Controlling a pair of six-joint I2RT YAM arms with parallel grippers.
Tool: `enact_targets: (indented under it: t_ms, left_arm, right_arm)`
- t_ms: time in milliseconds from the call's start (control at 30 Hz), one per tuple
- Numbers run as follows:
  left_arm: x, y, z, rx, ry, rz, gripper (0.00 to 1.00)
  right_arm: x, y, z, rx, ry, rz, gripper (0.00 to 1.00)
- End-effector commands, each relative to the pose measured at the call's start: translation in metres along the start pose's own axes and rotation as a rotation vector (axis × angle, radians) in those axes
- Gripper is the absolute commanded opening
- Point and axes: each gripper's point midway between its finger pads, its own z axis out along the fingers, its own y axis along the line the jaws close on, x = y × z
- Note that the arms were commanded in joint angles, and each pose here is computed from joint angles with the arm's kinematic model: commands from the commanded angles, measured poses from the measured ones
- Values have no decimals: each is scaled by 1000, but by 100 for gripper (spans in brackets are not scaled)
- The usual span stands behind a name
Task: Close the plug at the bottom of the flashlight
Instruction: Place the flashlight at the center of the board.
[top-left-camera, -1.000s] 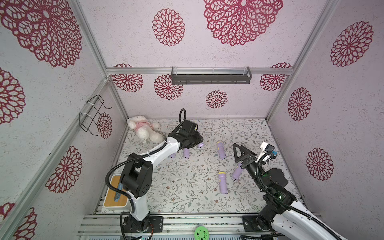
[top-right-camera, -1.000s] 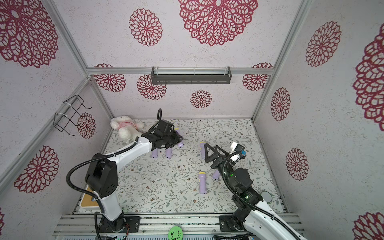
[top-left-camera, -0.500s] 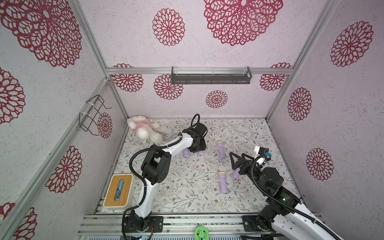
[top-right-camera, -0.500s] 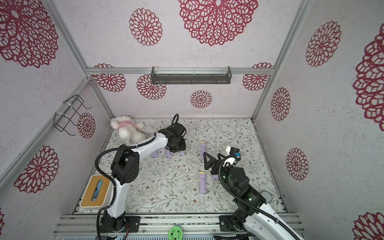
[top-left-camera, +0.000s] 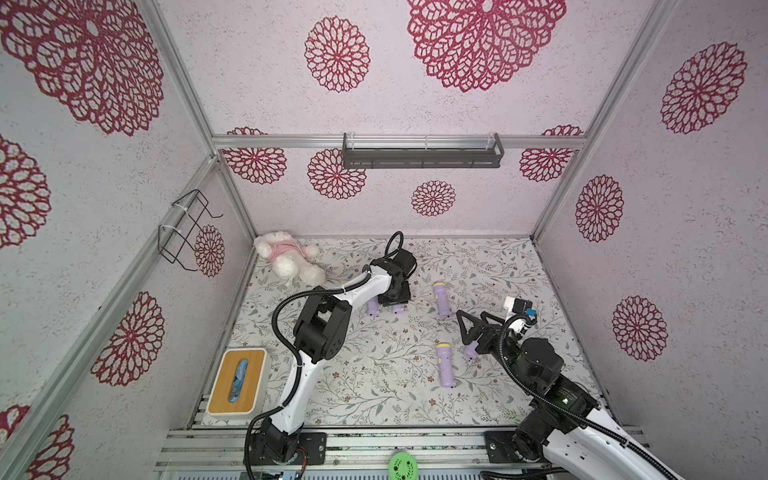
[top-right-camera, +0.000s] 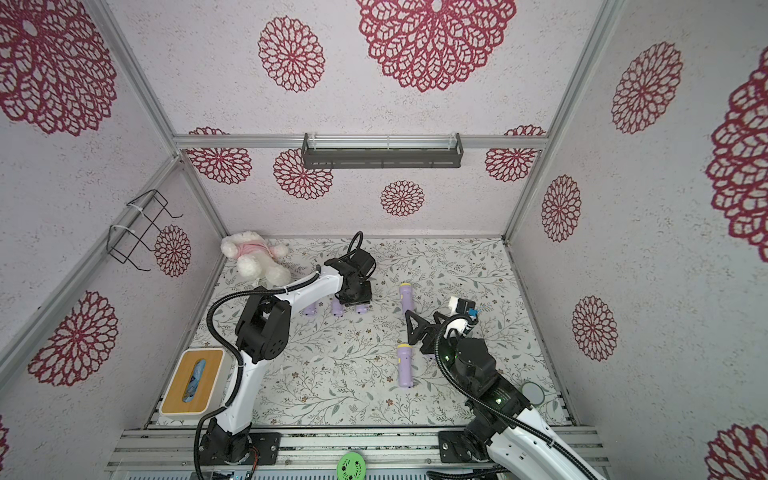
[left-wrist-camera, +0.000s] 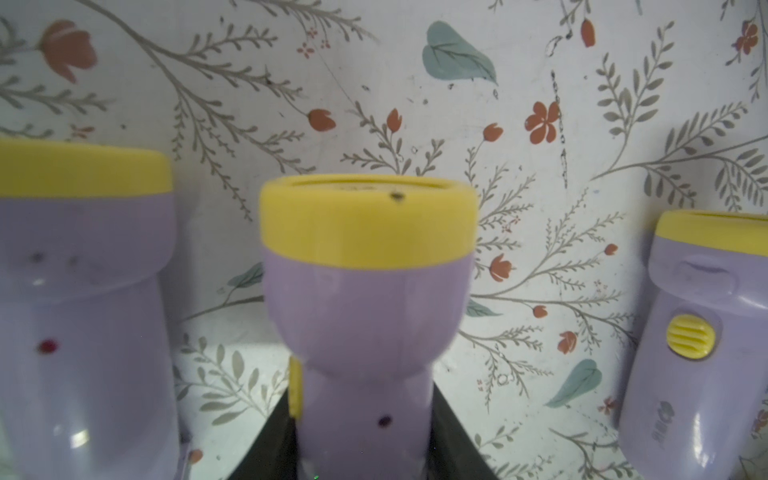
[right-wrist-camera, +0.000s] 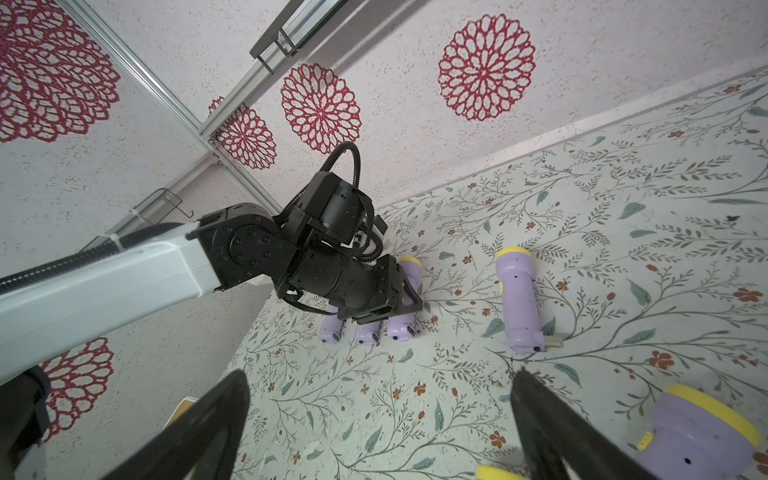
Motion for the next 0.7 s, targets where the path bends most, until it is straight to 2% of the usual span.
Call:
enact_targets:
  t_ms: [0,567,667]
  left_arm:
    - [-8,3,6,-22,-19,11,0]
    - [1,10,24,-54,20,14,0]
    - [1,11,25,-62,21,15,7]
  right_arm:
    - [-7,10,0,-44,-26,9,99]
    - [-2,7,-1,-48,-23,17,99]
    - [-1,6,-1,-48,-23,18,99]
